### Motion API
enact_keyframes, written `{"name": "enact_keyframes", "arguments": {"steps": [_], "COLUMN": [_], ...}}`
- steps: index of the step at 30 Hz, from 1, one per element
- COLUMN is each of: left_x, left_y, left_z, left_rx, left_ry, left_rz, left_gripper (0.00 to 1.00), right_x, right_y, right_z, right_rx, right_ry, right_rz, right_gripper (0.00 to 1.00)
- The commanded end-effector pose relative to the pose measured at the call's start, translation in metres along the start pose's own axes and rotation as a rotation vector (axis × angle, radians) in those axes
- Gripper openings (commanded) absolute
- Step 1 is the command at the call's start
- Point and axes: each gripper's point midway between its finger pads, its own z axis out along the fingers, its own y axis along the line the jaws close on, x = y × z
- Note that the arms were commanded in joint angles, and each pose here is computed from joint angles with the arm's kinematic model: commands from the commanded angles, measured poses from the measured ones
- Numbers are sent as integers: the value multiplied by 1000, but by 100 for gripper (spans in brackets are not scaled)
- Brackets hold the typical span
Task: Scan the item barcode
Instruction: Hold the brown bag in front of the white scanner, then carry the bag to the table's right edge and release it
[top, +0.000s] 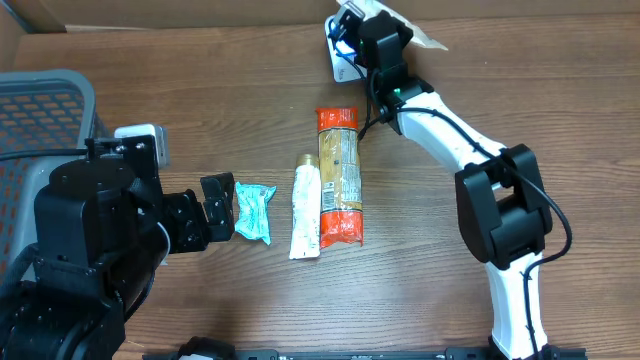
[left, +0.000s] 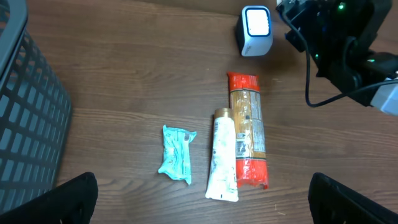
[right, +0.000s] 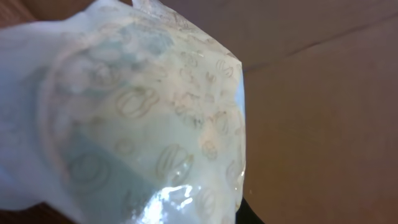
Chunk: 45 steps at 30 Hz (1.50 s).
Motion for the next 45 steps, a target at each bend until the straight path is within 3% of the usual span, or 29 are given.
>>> {"name": "enact_keyframes", "arguments": {"steps": [1,32,42,45], "left_x": [-4,-4,-4,-4], "left_y": [2,2,2,2], "left_z": [-3,-3,-3,-3], "left_rx": [-12,-12,-12,-12], "left_ry": [-16,-15,-15,-15], "left_rz": [-18,-18,-18,-18], "left_gripper": [100,100,99,100], "right_x": [-5,0,-34,-34], "right_y": [-15,1,-84,-109], "right_z": [-3,-13,-89,-129], "right_rx": [41,28,73,-22], "right_ry": [-2,86,36,6], "right_rz": [-46,-154,150,299], "right_gripper": [4,4,4,4]}}
